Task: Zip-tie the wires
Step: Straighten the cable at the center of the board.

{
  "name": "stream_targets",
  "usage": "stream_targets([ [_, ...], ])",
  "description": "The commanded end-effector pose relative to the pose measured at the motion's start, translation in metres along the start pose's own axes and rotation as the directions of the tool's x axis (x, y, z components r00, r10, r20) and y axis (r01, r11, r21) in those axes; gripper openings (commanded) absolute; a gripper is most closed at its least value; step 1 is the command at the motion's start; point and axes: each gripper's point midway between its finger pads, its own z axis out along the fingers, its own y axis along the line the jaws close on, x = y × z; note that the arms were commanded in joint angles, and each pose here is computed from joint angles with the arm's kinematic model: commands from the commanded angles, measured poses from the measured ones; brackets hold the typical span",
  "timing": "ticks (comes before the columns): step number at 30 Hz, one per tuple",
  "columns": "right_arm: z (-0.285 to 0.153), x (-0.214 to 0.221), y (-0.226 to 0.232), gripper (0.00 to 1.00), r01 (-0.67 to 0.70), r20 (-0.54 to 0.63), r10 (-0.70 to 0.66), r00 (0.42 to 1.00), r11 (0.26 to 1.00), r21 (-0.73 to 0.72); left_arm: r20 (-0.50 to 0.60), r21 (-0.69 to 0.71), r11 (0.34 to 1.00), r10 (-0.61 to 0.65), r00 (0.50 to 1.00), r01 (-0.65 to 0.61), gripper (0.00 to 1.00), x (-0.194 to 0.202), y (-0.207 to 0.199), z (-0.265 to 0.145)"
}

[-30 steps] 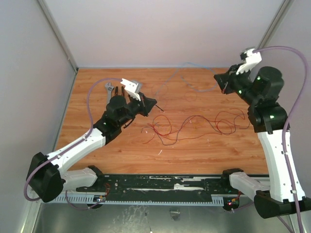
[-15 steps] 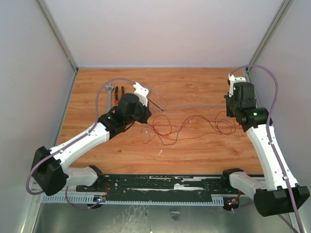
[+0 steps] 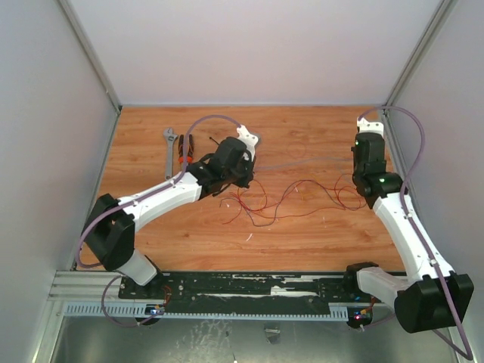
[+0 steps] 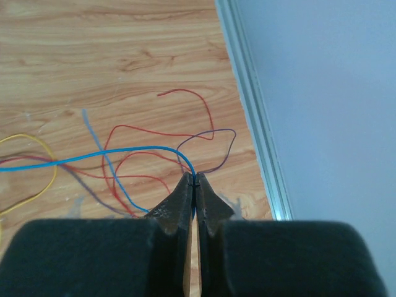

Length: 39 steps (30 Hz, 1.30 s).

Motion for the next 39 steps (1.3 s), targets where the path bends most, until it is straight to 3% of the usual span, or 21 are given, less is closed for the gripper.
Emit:
stream_targets([
  [1,0.012,-0.020,-0.015,0.00,-0.073,0.135,0.055,0.989,0.988,0.135,-0.048,0.000,1.000,0.031,0.998,-0.031,0.00,0.002,-0.002,0.007],
  [8,0.030,0.005,-0.012,0.00,-0.102,0.103,0.083,0.991,0.975,0.197,-0.139,-0.002,0.998,0.055,0.989,-0.056,0.00,0.023,0.001,0.014],
  [17,0.058,0.057,0.017,0.00,-0.051,-0.056,0.060,0.997,0.987,0.155,-0.220,0.024,0.998,0.058,0.974,-0.054,0.00,0.055,0.001,0.017],
  [26,0.073,0.094,0.034,0.00,-0.048,-0.109,0.062,0.992,0.991,0.127,-0.287,0.036,0.998,0.058,0.956,-0.050,0.00,0.082,0.002,0.023],
  [39,0.071,0.095,0.051,0.35,-0.091,-0.089,0.093,0.992,0.996,0.025,-0.325,0.061,0.998,0.042,0.945,-0.023,0.00,0.111,-0.005,0.027],
])
